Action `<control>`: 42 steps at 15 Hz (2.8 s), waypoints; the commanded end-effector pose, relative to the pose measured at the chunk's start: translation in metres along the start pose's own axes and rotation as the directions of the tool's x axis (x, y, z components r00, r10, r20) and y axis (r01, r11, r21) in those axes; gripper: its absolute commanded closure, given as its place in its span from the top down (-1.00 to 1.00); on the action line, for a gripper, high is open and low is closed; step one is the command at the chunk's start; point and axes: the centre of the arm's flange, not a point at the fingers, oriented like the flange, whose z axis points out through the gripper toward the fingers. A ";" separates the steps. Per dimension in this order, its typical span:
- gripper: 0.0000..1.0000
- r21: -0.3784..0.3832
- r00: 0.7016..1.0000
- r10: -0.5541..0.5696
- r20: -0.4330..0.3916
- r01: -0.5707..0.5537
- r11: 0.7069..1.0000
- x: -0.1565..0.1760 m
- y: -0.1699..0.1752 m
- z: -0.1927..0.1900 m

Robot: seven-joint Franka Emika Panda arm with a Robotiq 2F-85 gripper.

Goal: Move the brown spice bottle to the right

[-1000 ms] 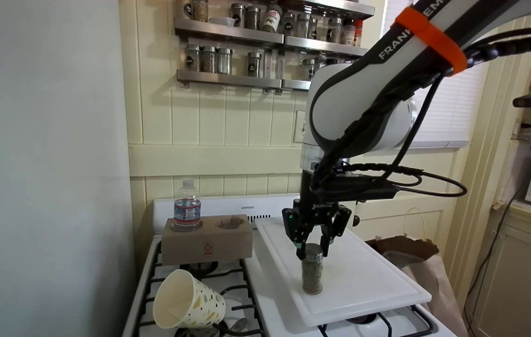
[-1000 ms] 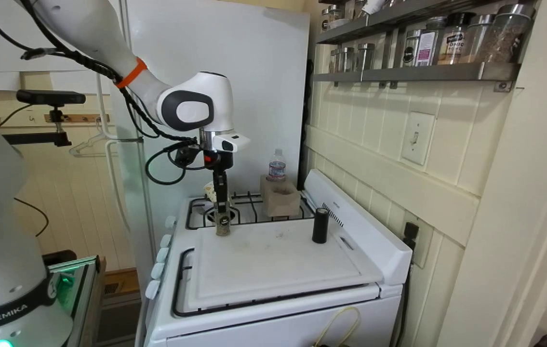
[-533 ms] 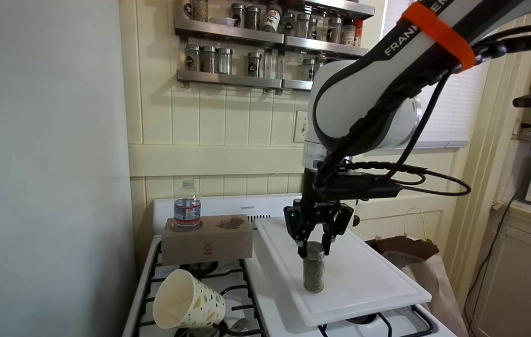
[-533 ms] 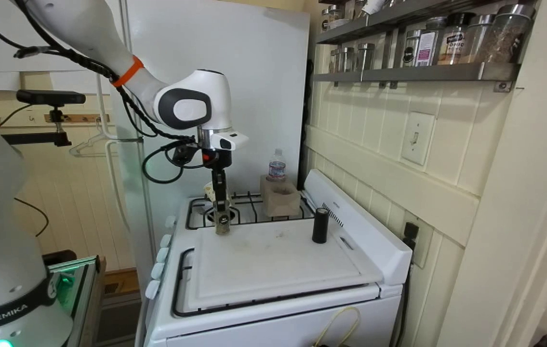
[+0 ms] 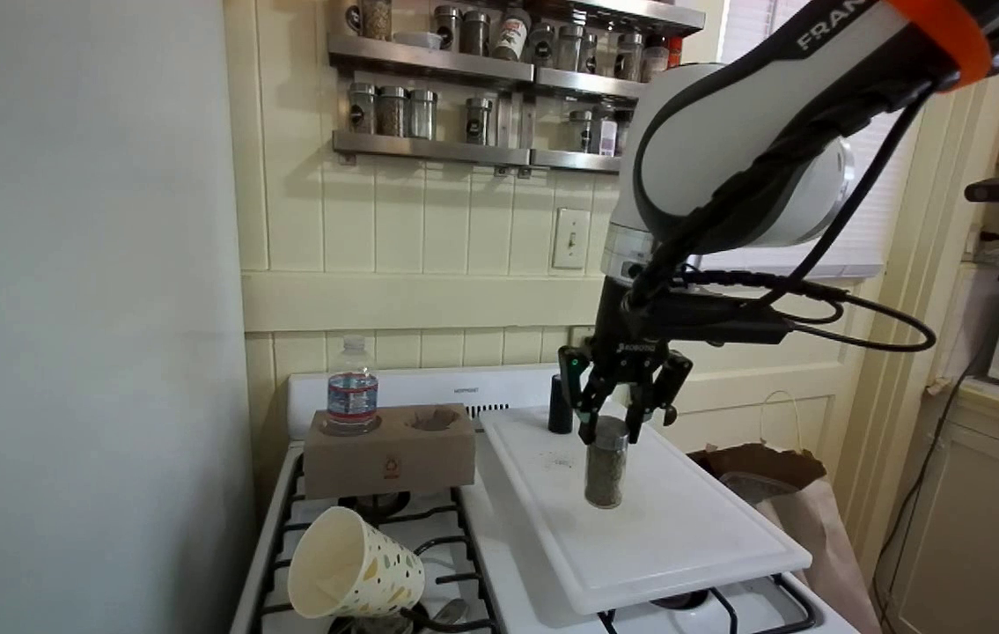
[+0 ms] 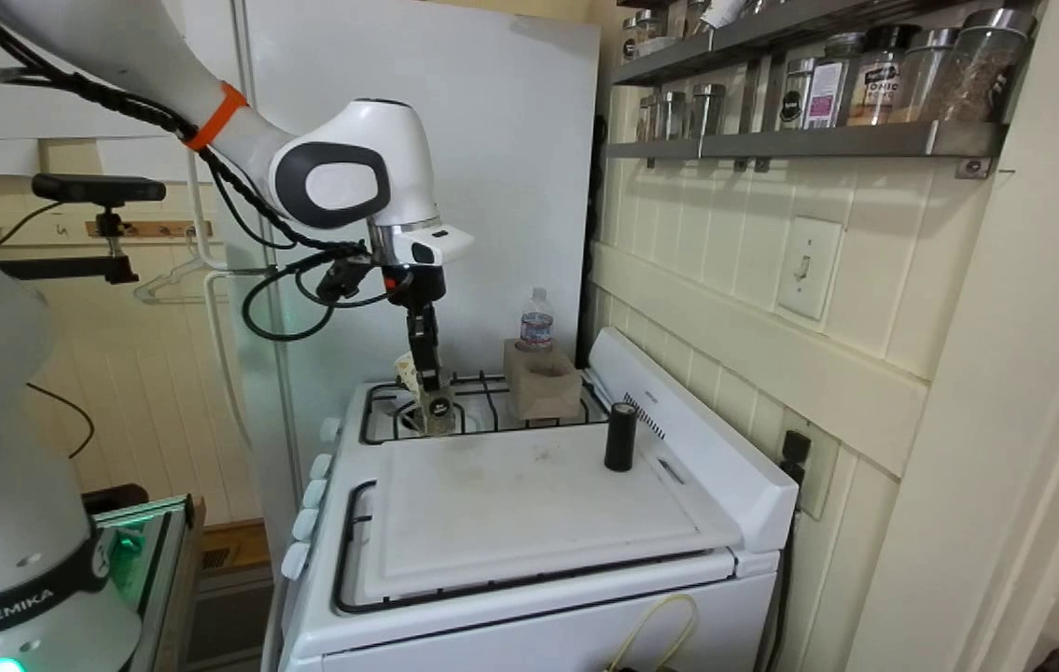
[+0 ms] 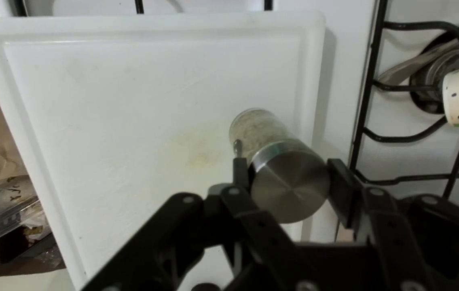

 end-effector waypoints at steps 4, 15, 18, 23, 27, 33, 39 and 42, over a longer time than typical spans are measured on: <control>-0.49 0.109 0.980 0.142 -0.142 -0.127 0.986 0.006 0.063 -0.027; -0.49 0.287 0.953 0.294 -0.070 -0.263 0.921 0.052 0.156 -0.013; -0.49 0.317 0.946 0.324 0.000 -0.307 0.897 0.068 0.165 -0.008; 0.01 0.293 0.944 0.330 -0.023 -0.309 0.905 0.055 0.165 -0.010; -0.49 0.271 0.937 0.348 -0.009 -0.333 0.903 0.064 0.165 -0.003; -0.49 0.233 0.924 0.366 0.108 -0.382 0.894 0.108 0.168 0.008; -0.49 0.143 0.928 0.325 0.182 -0.352 0.925 0.137 0.155 0.035; -0.49 0.096 0.944 0.288 0.158 -0.305 0.948 0.142 0.147 0.048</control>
